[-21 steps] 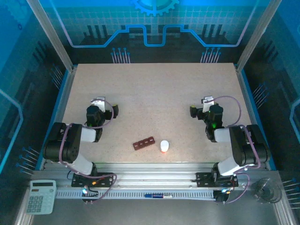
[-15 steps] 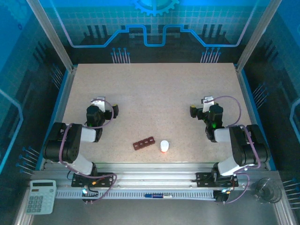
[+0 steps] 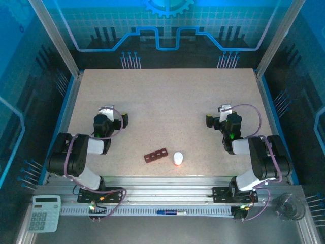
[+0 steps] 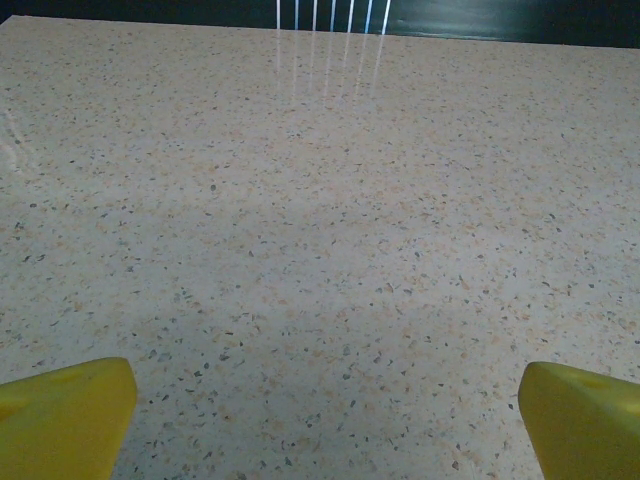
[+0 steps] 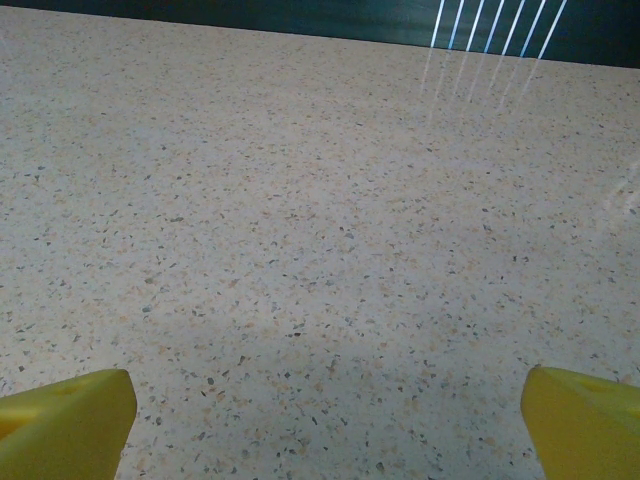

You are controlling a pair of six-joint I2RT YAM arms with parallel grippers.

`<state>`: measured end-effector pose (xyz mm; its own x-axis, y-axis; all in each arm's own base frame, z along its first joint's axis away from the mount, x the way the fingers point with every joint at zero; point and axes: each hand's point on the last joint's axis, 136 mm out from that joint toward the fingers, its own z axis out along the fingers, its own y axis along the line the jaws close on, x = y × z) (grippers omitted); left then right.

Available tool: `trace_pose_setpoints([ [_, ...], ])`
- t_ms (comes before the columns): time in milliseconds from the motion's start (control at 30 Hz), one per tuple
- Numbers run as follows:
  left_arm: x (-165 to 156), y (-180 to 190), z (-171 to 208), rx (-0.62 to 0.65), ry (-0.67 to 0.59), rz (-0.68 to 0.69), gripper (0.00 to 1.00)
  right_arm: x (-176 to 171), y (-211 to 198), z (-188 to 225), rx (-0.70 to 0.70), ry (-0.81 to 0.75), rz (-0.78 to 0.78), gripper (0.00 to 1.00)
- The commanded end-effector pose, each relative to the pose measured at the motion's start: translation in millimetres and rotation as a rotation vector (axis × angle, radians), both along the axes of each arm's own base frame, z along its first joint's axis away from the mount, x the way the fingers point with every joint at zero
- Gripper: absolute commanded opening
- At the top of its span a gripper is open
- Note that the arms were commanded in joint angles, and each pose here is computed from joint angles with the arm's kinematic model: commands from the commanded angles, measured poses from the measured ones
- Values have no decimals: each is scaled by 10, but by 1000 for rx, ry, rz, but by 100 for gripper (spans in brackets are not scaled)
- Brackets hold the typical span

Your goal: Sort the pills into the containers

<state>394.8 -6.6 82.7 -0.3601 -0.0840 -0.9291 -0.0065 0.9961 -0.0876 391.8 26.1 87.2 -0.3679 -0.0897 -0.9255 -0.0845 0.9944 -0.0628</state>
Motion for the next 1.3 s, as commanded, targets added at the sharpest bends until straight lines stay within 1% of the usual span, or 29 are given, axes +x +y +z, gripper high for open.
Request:
trace_pose_setpoints([
  [0, 46, -9, 128, 13, -34, -1, 99, 67, 66, 101, -13, -38, 37, 100],
  [467, 45, -2, 122, 7, -32, -1, 99, 73, 39, 116, 10, -35, 36, 100],
  [567, 40, 6, 149, 12, -40, 0, 99, 62, -36, 305, 4, -34, -11, 100],
  [667, 31, 74, 245, 12, -44, 42, 99, 54, -88, 564, 9, -19, -46, 100],
  [733, 18, 106, 320, 12, -40, 62, 99, 39, -111, 767, 78, -35, -79, 100],
  [833, -17, 162, 478, 14, -37, 97, 99, 15, -26, 1099, 219, -64, -61, 100],
  [900, -49, 210, 623, 7, -43, 128, 99, -26, -40, 1310, 396, -92, -105, 100],
  [967, -76, 228, 764, -15, -41, 148, 99, -92, -121, 1403, 575, -96, -175, 100],
  [1000, -92, 237, 841, -34, -40, 163, 99, -106, -86, 1472, 635, -98, -150, 100],
  [1100, -165, 284, 982, -136, -20, 232, 99, -128, 252, 1661, 679, -50, 26, 100],
  [1267, -294, 225, 1038, -349, 44, 301, 99, -298, 909, 1551, 624, 184, 223, 99],
])
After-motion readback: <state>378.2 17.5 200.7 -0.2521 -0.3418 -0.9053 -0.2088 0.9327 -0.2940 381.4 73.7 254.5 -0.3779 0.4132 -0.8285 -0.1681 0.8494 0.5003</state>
